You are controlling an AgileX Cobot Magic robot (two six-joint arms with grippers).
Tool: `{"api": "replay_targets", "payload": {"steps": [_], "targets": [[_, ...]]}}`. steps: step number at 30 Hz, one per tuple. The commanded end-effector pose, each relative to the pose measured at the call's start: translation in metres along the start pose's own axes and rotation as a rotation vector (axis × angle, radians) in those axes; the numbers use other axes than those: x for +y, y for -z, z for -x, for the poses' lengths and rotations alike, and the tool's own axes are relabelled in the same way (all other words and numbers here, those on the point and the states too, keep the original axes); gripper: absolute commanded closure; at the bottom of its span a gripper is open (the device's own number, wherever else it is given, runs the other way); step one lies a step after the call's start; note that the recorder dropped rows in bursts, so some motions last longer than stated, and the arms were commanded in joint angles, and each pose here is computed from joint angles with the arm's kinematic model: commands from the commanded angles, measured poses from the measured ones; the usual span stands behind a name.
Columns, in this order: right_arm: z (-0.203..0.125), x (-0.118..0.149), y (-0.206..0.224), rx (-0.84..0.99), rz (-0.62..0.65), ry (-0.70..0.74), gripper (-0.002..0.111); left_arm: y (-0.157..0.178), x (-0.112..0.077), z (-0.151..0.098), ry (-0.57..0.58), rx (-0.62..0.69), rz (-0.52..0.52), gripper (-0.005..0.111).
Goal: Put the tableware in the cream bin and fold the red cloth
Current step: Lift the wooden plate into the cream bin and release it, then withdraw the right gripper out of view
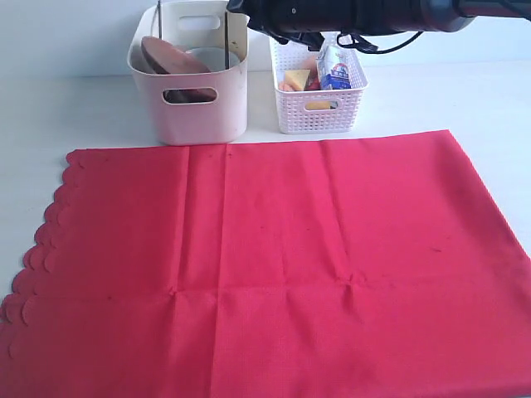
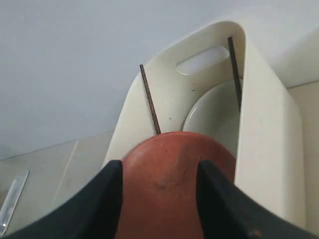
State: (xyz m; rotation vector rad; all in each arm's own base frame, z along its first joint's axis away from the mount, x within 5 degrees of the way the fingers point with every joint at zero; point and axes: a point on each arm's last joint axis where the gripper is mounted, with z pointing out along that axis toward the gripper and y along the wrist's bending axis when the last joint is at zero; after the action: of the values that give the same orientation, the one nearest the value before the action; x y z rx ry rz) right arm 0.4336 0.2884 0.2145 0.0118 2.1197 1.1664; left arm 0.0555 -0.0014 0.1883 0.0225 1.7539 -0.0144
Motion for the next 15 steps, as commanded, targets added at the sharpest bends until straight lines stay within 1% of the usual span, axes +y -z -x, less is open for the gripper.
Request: {"api": "replay_targets", "payload": {"steps": [1, 7, 11, 13, 15], "targets": [[0.004, 0.003, 0.002, -0.011, 0.009, 0.017, 0.059, 0.001, 0.000, 0.002, 0.000, -0.015, -0.004, 0.104], [-0.002, 0.012, 0.002, 0.061, 0.105, 0.002, 0.060, 0.001, 0.000, 0.002, 0.000, -0.015, -0.004, 0.104], [0.000, 0.019, 0.007, 0.067, 0.123, 0.028, 0.060, 0.001, 0.000, 0.002, 0.000, -0.015, -0.004, 0.104], [0.003, 0.023, 0.010, 0.061, 0.122, 0.050, 0.063, 0.001, 0.000, 0.002, 0.000, -0.015, -0.004, 0.104], [0.007, 0.030, 0.017, 0.058, 0.125, 0.096, 0.070, 0.001, 0.000, 0.002, 0.000, -0.015, -0.004, 0.104]]}}
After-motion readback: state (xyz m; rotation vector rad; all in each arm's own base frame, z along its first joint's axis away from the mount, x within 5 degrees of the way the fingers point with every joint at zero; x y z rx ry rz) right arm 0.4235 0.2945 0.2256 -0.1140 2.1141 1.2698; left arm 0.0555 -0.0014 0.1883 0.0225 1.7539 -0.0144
